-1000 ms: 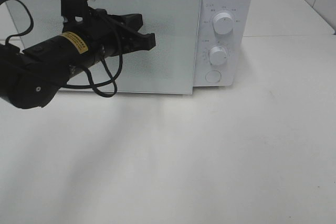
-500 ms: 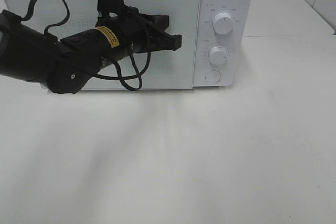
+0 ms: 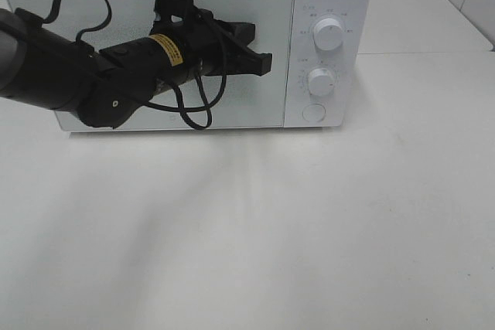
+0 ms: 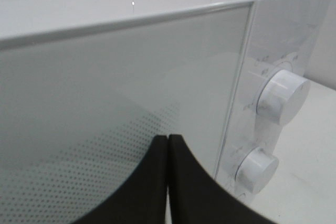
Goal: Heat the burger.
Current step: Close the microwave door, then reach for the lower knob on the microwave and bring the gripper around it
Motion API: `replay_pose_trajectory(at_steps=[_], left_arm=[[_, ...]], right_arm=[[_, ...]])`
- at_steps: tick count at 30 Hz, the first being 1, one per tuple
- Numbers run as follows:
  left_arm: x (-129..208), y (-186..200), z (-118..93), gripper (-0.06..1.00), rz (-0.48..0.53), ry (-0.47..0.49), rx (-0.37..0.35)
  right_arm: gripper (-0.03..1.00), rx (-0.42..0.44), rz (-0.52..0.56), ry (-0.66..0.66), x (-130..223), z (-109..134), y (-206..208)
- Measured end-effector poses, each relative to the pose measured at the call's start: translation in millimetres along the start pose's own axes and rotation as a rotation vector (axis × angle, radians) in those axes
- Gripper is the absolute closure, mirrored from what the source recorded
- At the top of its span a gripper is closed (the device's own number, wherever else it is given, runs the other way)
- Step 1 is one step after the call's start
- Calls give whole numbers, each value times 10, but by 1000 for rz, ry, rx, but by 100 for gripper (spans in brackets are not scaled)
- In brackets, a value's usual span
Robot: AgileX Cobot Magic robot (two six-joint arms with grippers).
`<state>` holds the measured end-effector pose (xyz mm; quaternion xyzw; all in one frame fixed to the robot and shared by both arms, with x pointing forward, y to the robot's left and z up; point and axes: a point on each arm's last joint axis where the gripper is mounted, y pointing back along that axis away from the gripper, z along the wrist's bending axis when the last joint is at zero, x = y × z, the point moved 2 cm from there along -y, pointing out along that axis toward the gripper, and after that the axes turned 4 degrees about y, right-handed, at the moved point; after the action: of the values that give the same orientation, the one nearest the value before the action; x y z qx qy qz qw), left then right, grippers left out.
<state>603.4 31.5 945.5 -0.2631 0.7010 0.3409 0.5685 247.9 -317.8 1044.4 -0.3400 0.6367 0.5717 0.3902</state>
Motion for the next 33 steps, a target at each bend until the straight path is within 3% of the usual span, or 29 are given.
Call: replay_pose_trajectory(at_steps=[6,8,14,15,16,17,18,19,20,21,22,23,24,30,33], left_arm=[[-28,67,-101,94,163,10,-24],[-10,131,-252,94,261,1,-13],[77,241,-517,94,409,-29,17],[104,292,-606,82,463,-41,27],[104,292,-606,82,463,-41,27],[111,316,-652,74,482,-47,33],[114,375,-733,48,525,-60,42],[127,401,-763,37,550,-65,44],[127,401,-763,37,550,-65,44],[128,455,-830,12,588,-77,51],[128,455,-830,12,588,-77,51],[154,505,-888,2,635,-88,55],[168,534,-907,-1,663,-94,54],[216,699,-903,-4,812,-81,20],[174,934,-878,-5,965,-58,-16]], right_arm=[[21,0,0,0,0,0,0],[21,0,0,0,0,0,0],[21,0,0,0,0,0,0],[21,0,0,0,0,0,0],[21,0,0,0,0,0,0],[21,0,0,0,0,0,0],[21,0,0,0,0,0,0],[21,0,0,0,0,0,0],[21,0,0,0,0,0,0],[21,0,0,0,0,0,0],[21,0,0,0,0,0,0],[21,0,0,0,0,0,0],[21,0,0,0,0,0,0],[21,0,0,0,0,0,0],[21,0,0,0,0,0,0]])
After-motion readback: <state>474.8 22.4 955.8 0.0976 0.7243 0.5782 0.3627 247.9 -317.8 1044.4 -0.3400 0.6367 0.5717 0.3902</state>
